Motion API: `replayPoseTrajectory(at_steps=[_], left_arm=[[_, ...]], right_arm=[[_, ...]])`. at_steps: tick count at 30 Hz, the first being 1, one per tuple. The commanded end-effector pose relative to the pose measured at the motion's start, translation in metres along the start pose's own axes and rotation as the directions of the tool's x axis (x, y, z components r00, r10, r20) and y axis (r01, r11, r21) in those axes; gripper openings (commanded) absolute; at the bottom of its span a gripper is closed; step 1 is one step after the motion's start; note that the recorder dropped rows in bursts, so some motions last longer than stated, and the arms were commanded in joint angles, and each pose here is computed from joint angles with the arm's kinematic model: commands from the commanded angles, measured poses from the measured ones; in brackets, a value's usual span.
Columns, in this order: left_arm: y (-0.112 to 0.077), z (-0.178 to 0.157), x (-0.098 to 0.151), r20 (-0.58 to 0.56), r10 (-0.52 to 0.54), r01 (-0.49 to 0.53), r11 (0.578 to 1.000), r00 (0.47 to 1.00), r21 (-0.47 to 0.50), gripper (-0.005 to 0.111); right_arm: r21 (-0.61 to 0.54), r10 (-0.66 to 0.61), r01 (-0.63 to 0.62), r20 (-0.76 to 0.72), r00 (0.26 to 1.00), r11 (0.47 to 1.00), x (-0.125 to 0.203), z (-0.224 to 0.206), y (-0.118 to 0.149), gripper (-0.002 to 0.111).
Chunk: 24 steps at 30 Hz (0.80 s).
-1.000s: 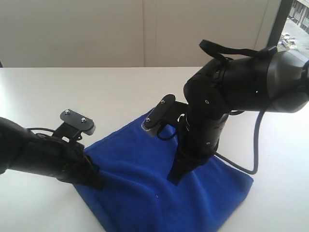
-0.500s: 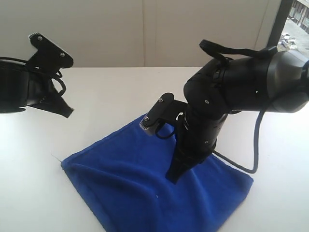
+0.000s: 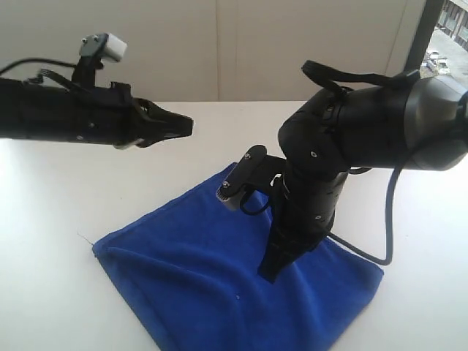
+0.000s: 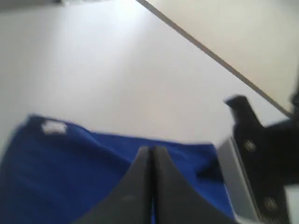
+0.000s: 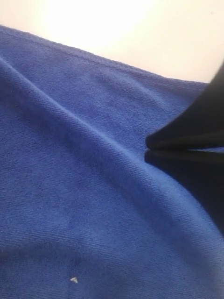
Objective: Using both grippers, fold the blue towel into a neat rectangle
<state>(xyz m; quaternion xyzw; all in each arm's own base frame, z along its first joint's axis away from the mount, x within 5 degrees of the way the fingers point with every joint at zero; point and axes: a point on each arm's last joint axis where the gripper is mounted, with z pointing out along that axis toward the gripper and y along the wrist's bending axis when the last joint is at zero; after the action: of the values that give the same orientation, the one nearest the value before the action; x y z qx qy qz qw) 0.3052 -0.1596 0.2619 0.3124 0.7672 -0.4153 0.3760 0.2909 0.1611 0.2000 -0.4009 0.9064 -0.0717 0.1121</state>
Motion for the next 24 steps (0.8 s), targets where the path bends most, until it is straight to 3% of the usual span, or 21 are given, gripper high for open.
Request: replayPoseTrajectory(at_steps=[1, 2, 3, 5, 7, 8, 10, 14, 20, 24], left_arm=[[0.028, -0.018, 0.04, -0.63, -0.239, 0.216, 0.97, 0.739, -0.115, 0.0], [0.035, -0.019, 0.046, -0.668, -0.316, 0.211, 0.949, 0.674, -0.237, 0.0], [0.038, -0.019, 0.05, -0.688, -0.327, 0.168, 0.942, 0.648, -0.29, 0.0], [0.037, -0.006, 0.051, -0.68, -0.317, 0.107, 0.937, 0.661, -0.333, 0.0], [0.033, 0.01, 0.058, -0.714, -0.295, 0.04, 0.936, 0.635, -0.351, 0.0], [0.035, 0.016, 0.067, -0.753, -0.304, -0.051, 0.912, 0.584, -0.408, 0.0], [0.041, 0.025, 0.073, -0.753, -0.341, -0.173, 0.842, 0.563, -0.511, 0.0], [0.041, 0.042, 0.076, -0.733, -0.3, -0.222, 0.823, 0.611, -0.522, 0.0], [0.057, 0.048, 0.093, -0.756, -0.34, -0.274, 0.785, 0.559, -0.556, 0.0], [0.075, 0.044, 0.095, -0.776, -0.327, -0.429, 0.686, 0.538, -0.587, 0.0]], right_arm=[[0.011, -0.014, 0.014, 0.009, 1.0, 1.0, 0.0, 0.0, -0.002, 0.0], [0.008, -0.011, 0.011, 0.016, 1.0, 1.0, -0.001, 0.0, -0.002, 0.0], [0.006, -0.007, 0.007, 0.016, 1.0, 1.0, -0.001, 0.0, -0.002, 0.0], [0.003, -0.007, 0.007, -0.007, 1.0, 1.0, 0.002, 0.0, -0.002, 0.0], [0.007, -0.012, 0.013, -0.022, 1.0, 1.0, 0.003, 0.0, -0.002, 0.0], [0.007, -0.012, 0.012, -0.02, 1.0, 1.0, 0.003, 0.0, -0.002, 0.0], [0.008, -0.012, 0.012, -0.016, 1.0, 1.0, 0.002, 0.0, -0.002, 0.0], [0.007, -0.012, 0.012, -0.018, 1.0, 1.0, 0.003, 0.0, -0.002, 0.0], [0.007, -0.012, 0.012, -0.018, 1.0, 1.0, 0.003, 0.0, -0.002, 0.0], [0.005, -0.012, 0.012, -0.03, 0.999, 1.0, 0.004, 0.0, -0.002, 0.0]])
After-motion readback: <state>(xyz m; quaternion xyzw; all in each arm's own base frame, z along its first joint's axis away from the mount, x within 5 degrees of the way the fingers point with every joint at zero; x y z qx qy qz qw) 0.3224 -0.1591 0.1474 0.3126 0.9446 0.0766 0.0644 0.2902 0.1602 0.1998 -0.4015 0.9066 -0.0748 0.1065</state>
